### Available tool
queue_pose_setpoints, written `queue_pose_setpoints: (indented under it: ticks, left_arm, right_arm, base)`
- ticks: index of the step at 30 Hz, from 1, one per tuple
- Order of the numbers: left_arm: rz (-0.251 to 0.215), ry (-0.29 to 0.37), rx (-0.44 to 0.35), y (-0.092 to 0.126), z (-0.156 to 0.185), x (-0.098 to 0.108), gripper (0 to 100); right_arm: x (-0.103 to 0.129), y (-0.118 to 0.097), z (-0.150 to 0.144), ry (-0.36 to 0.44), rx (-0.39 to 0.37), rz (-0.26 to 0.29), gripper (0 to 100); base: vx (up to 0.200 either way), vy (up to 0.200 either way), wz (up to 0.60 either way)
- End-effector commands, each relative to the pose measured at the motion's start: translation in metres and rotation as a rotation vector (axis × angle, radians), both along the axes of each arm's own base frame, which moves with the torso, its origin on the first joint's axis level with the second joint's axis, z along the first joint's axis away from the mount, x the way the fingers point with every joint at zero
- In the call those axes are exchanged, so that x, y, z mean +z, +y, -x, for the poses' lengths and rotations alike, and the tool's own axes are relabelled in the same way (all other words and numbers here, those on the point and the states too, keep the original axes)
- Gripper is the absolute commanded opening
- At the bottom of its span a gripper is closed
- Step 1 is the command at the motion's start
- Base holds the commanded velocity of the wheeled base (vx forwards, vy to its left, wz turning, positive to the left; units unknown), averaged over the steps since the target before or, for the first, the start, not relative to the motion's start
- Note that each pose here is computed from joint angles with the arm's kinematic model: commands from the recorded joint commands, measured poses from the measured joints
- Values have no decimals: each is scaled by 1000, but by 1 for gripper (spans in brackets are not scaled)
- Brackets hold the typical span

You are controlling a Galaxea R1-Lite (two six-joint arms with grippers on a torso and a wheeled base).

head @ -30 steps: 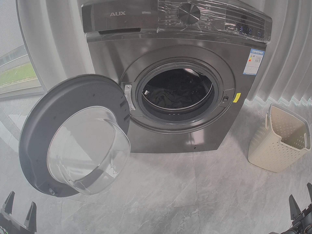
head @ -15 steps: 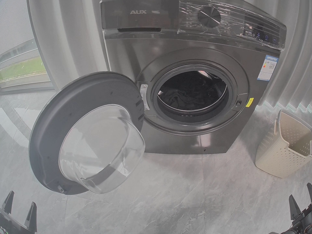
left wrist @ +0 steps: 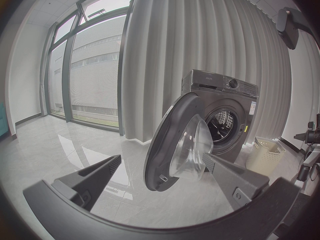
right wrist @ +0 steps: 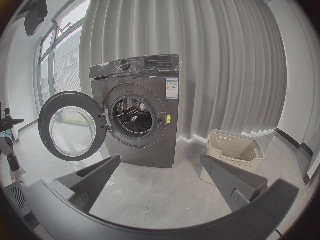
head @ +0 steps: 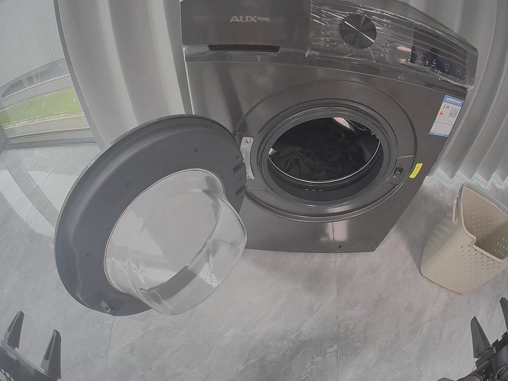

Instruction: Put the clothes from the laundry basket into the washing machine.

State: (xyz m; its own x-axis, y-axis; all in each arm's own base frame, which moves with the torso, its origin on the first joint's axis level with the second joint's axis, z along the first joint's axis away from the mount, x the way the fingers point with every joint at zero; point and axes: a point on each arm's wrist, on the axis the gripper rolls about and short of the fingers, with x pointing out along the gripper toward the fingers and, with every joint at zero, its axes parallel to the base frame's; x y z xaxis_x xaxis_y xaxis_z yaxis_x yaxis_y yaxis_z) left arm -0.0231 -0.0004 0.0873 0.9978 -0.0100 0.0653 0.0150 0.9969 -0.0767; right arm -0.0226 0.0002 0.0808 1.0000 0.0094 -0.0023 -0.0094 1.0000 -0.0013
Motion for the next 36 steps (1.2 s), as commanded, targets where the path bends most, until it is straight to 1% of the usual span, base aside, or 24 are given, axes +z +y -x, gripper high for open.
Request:
queue_pose_setpoints:
  ticks: [1,3,5,9,10,12,16,17,18,21,23,24,25,26,28,30,31,33,34,36]
  left_arm:
    - [-3,4,1,0,0,-5,100]
    - [-4,2,-2,0,0,-5,100]
    - [-5,-1,-4,0,0,-4,100]
    - [-4,-62,-25,-1,6,13,100]
    - [-4,-80,-40,-1,8,22,100]
    - [-8,-91,-56,-1,9,31,100]
    - [-16,-52,-92,-2,1,54,100]
    - [-18,-38,-116,-2,-4,67,100]
    - [-22,-28,-133,-3,-8,75,100]
    - [-56,19,-184,-4,-23,96,100]
    - [-80,49,-202,-4,-32,102,100]
    - [-84,56,-205,-4,-33,103,100]
    - [-94,82,-217,-5,-41,106,100]
    - [-96,87,-219,-5,-42,106,100]
    - [-112,128,-242,-5,-54,110,100]
    - [-110,140,-266,-6,-63,115,100]
    - [-110,140,-266,-6,-63,115,100]
    - [-107,149,-305,-7,-77,127,100]
    - [-107,150,-307,-7,-78,127,100]
    - [-103,178,-345,-8,-94,135,100]
  right_arm:
    - [-5,0,-1,19,1,0,100]
    - [-5,0,-1,19,3,0,100]
    - [-5,0,-1,18,3,0,100]
    - [-5,0,-1,18,3,0,100]
    - [-5,0,-1,19,3,0,100]
    - [-5,0,-1,18,1,0,100]
    - [-5,0,-1,18,1,0,100]
    - [-5,0,-1,19,3,0,100]
    - [-5,0,-1,18,3,0,100]
    - [-5,0,-1,18,1,0,100]
    - [-5,0,-1,18,1,0,100]
    - [-5,0,-1,18,3,0,100]
    - [-5,0,-1,18,1,0,100]
    - [-5,0,-1,18,1,0,100]
    - [-5,0,-1,18,1,0,100]
    - [-5,0,-1,18,1,0,100]
    - [-5,0,-1,18,1,0,100]
    - [-5,0,-1,18,3,0,100]
    - [-5,0,-1,19,3,0,100]
    - [-5,0,-1,18,1,0,100]
  base:
    - [0,0,600]
    - [0,0,600]
    - [0,0,0]
    - [0,0,0]
    - [0,0,0]
    - [0,0,0]
    - [0,0,0]
    - [0,0,0]
    - [0,0,0]
    - [0,0,0]
    - [0,0,0]
    - [0,0,0]
    - [0,0,0]
    - [0,0,0]
    - [0,0,0]
    - [0,0,0]
    - [0,0,0]
    - [0,0,0]
    - [0,0,0]
    - [0,0,0]
